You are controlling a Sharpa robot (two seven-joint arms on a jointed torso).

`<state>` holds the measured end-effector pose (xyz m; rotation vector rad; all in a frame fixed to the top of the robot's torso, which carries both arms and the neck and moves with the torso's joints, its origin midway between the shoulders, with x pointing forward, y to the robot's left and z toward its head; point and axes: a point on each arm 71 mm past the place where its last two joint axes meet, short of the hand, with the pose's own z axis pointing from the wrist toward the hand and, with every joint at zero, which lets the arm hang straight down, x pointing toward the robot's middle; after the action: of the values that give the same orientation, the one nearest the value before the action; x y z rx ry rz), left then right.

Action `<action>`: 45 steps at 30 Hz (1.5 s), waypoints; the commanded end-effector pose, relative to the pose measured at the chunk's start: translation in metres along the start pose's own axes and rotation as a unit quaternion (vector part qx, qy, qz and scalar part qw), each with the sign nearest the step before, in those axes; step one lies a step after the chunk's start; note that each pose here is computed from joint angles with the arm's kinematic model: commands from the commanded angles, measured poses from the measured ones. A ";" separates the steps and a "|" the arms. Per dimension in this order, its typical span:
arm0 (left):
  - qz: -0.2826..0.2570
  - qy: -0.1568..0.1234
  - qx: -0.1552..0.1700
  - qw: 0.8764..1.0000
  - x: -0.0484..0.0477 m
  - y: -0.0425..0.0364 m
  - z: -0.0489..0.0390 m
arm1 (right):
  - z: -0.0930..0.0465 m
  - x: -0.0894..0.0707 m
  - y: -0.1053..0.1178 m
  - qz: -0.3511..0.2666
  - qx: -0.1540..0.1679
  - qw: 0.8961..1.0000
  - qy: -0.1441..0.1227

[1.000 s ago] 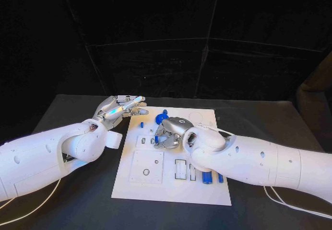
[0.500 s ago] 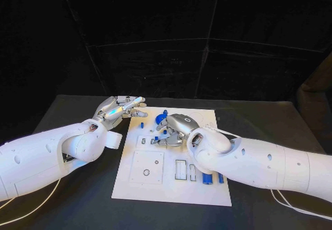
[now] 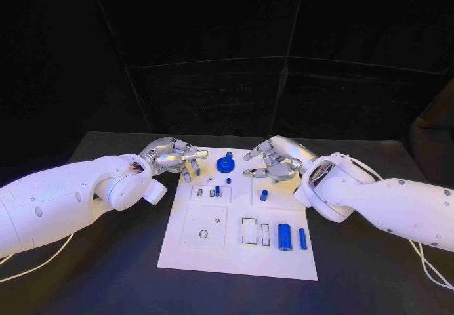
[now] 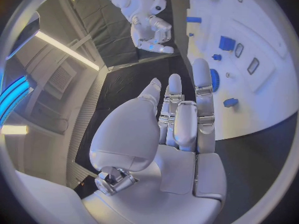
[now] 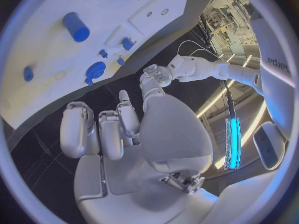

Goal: Assemble the parts on the task board

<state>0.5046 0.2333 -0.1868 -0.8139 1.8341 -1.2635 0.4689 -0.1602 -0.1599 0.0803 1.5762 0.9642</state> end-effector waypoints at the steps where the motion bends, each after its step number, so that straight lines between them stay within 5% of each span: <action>1: 0.145 0.060 -0.120 0.980 0.0052 0.0090 0.0017 | -0.001 -0.009 -0.006 0.091 0.007 0.996 0.014; 7: 0.283 0.078 -0.186 0.938 0.0089 -0.0016 0.0111 | -0.003 -0.026 -0.024 0.108 0.034 0.994 -0.007; 15: 0.368 0.077 -0.226 0.899 0.0212 -0.0106 0.0329 | -0.002 -0.031 -0.032 0.105 0.053 0.993 -0.009; 29: 0.396 0.092 -0.239 0.882 0.0425 -0.0155 0.0571 | 0.002 -0.032 -0.035 0.091 0.063 0.994 -0.003; 45: 0.411 0.114 -0.246 0.871 0.0603 -0.0089 0.0658 | 0.005 -0.030 -0.037 0.085 0.070 0.994 0.006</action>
<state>0.5304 0.1498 -0.2073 -0.0674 2.3455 -0.3684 0.4977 -0.1986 -0.1589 0.3226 1.6556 0.9869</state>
